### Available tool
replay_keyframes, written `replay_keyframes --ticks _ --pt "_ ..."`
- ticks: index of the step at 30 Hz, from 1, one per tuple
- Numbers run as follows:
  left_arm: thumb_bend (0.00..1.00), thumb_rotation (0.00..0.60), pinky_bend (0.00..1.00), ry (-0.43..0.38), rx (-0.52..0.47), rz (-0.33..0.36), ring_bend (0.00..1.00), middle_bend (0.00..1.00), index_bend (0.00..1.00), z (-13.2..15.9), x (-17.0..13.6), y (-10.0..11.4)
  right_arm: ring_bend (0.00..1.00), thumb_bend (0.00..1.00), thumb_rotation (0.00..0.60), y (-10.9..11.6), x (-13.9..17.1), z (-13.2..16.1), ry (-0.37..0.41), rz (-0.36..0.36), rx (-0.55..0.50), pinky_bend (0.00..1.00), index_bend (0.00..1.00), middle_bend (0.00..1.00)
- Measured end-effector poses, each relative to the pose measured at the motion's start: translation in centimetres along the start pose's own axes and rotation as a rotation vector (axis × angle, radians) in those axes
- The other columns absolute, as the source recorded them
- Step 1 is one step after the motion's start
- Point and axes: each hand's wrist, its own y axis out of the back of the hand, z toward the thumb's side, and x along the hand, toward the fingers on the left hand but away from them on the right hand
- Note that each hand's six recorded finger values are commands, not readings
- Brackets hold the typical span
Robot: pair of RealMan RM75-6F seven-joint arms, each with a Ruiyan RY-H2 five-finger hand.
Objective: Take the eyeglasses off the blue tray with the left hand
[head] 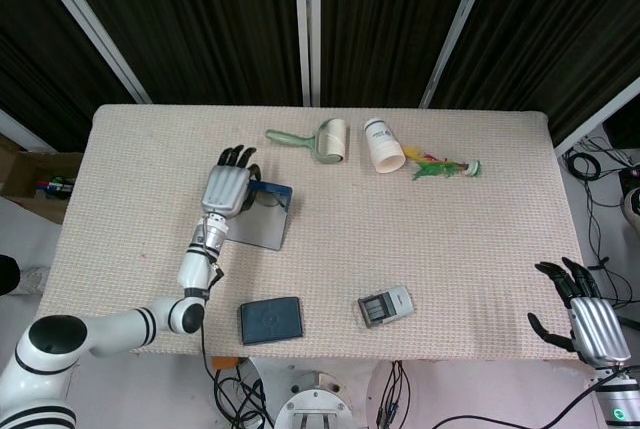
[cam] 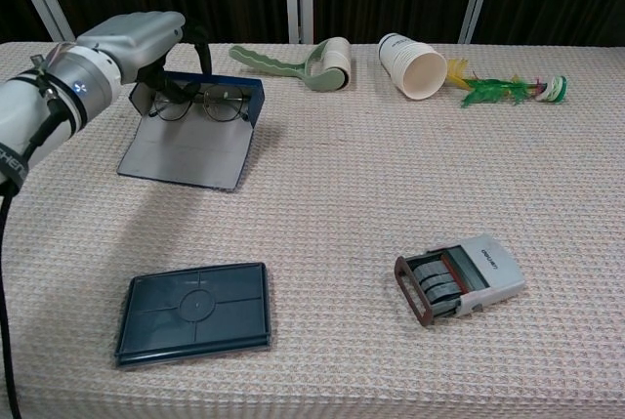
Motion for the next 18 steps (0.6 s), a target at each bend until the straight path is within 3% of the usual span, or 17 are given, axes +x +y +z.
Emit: replay_keyframes --ticks 6,12,18 --pt "0.48 0.6 0.11 -0.021 -0.02 0.09 0.06 0.12 0.48 0.3 -0.7 -1.5 0.0 0.24 0.6 0.1 0.1 0.0 -0.003 -0.004 0.001 0.1 0.18 0.18" --pt "0.48 0.6 0.11 -0.041 0.032 0.156 0.06 0.12 0.47 1.0 -0.8 -1.7 0.0 0.25 0.6 0.2 0.4 -0.1 -0.012 -0.009 0.002 0.1 0.18 0.18" --pt "0.48 0.6 0.11 -0.049 0.029 0.149 0.06 0.12 0.46 1.9 -0.1 -2.1 0.0 0.25 0.6 0.3 0.5 -0.2 -0.016 -0.013 0.001 0.1 0.18 0.18"
